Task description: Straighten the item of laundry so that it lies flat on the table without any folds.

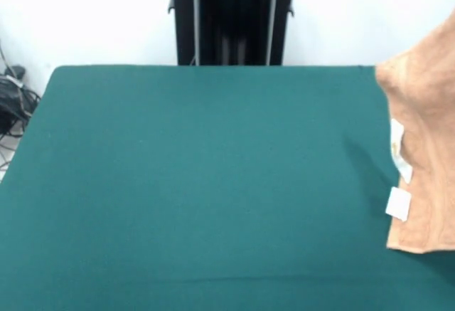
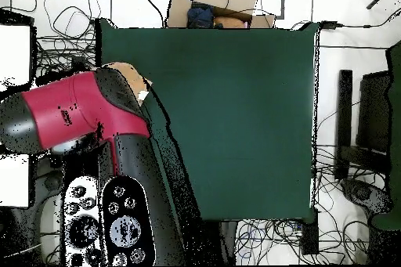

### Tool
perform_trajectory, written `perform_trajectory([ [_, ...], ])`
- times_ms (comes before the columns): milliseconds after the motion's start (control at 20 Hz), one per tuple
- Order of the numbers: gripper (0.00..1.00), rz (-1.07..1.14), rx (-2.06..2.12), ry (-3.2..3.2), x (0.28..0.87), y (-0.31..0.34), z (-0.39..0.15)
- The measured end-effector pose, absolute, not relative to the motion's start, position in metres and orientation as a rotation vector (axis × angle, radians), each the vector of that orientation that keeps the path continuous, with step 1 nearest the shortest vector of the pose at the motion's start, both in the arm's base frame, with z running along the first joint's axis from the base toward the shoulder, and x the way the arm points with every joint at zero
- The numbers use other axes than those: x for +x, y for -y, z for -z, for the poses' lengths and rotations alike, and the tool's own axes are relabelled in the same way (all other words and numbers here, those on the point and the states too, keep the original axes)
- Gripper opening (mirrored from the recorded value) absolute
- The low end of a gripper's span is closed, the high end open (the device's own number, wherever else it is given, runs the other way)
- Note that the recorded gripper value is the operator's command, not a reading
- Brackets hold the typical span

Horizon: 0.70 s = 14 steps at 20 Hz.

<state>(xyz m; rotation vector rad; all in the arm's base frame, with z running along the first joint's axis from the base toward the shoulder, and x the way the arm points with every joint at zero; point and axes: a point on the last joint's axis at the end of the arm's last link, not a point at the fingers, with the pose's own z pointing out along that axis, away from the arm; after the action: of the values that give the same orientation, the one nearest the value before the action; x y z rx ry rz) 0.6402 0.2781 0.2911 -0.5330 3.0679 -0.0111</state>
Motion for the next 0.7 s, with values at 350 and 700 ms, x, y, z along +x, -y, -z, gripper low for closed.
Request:
perform_trajectory([
  [350, 0.0, -0.074, -0.302, -3.087, 0.641, -0.281, -0.301],
  [700, 0.0, -0.202, -0.105, -3.024, 0.64, -0.264, -0.314],
])
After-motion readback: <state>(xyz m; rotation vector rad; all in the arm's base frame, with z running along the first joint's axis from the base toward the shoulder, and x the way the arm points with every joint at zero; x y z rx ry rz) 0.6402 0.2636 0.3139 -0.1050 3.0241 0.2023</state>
